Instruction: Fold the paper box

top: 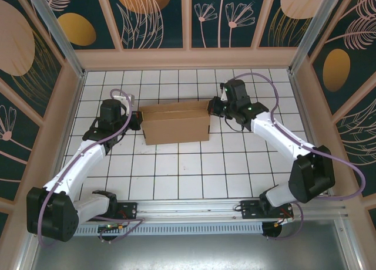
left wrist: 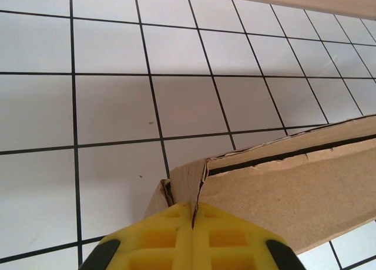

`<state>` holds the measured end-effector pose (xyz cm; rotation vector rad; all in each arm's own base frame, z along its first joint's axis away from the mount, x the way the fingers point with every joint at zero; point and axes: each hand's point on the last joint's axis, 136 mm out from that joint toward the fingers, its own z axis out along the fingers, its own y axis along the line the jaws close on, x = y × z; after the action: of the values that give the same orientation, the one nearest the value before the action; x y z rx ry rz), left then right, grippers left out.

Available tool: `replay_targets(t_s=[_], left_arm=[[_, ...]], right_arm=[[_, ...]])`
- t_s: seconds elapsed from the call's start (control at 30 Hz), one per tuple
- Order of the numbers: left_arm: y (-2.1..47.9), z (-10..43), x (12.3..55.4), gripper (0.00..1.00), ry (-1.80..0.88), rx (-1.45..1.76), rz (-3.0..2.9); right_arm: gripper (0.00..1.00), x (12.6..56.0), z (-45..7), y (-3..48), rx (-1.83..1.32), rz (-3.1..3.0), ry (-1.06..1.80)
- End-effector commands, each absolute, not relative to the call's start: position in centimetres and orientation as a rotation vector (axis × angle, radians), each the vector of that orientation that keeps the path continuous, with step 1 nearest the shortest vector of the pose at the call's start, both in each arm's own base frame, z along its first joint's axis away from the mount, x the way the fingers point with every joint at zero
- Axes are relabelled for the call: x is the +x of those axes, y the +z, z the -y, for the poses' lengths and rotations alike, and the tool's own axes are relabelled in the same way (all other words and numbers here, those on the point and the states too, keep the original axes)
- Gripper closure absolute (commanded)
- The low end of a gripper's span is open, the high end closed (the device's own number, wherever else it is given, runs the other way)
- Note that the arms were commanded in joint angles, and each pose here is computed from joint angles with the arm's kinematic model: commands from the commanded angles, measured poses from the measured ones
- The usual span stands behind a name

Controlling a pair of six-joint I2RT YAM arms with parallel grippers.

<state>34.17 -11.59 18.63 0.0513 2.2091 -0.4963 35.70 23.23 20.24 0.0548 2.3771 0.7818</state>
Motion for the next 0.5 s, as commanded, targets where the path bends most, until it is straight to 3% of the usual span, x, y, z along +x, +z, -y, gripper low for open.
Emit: replay_targets(t_s=[0.0,0.47], left_arm=[[17.0,11.2,33.0,1.0,-0.472,0.043,-2.275],[16.7,11.0,32.6,1.0,-0.47,0.035,-2.275]], right_arm=[[1.0,35.5,-22.7,19.9,0.099,-2.346,0.728],[1.0,34.2,-22.7,18.7,0.045,-2.316,0.672]])
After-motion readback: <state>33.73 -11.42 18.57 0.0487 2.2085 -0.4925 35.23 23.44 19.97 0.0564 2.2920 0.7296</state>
